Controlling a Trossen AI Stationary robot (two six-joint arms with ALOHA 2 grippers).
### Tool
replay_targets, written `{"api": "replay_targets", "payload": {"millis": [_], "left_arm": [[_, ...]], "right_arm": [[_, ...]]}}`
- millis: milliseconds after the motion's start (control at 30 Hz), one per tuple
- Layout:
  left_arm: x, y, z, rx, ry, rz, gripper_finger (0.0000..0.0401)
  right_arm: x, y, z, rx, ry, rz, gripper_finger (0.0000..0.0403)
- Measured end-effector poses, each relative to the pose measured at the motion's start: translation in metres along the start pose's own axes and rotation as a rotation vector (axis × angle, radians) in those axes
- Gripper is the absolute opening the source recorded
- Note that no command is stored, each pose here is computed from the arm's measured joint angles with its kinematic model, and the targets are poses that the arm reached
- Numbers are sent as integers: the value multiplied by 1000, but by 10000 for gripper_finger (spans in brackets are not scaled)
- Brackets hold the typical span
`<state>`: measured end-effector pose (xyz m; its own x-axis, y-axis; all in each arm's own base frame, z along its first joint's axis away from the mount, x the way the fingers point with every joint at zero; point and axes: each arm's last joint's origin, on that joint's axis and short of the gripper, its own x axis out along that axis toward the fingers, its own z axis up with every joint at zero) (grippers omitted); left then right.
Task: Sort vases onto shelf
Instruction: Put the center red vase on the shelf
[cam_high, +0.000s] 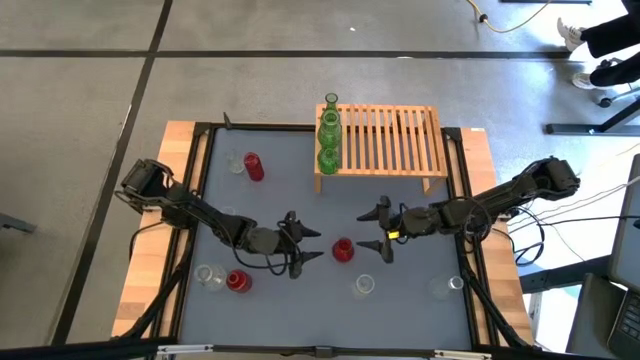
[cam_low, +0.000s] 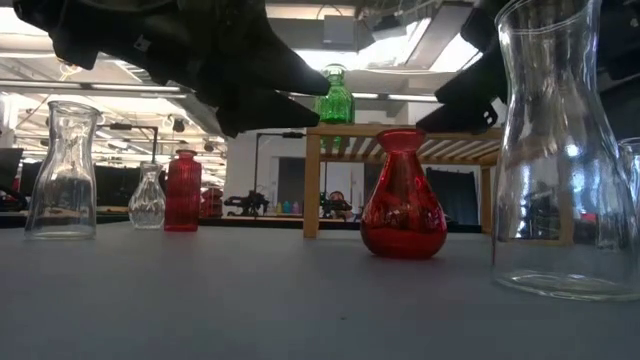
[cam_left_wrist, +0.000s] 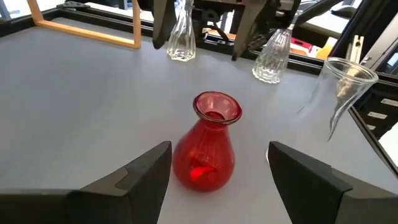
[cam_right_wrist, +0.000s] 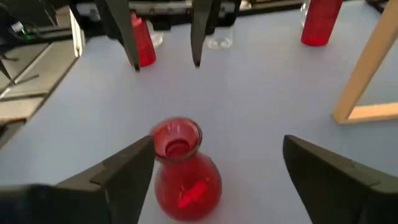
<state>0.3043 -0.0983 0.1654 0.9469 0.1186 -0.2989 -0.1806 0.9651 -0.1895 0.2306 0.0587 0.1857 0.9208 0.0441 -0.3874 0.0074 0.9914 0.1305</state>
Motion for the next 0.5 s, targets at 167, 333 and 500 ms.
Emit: {"api": "replay_targets", "payload": {"millis": [167,333,500], "left_arm": [[0,-1,0,-4,0,-2,261],[0,-1,0,-18,-1,-1,261],[0,0,0,-28,-4,10,261]], "right_arm": [[0,0,0,11,3,-13,354],[7,1,0,1,-37,5,346],[22,4,-7,-50,-54,56,343]]}}
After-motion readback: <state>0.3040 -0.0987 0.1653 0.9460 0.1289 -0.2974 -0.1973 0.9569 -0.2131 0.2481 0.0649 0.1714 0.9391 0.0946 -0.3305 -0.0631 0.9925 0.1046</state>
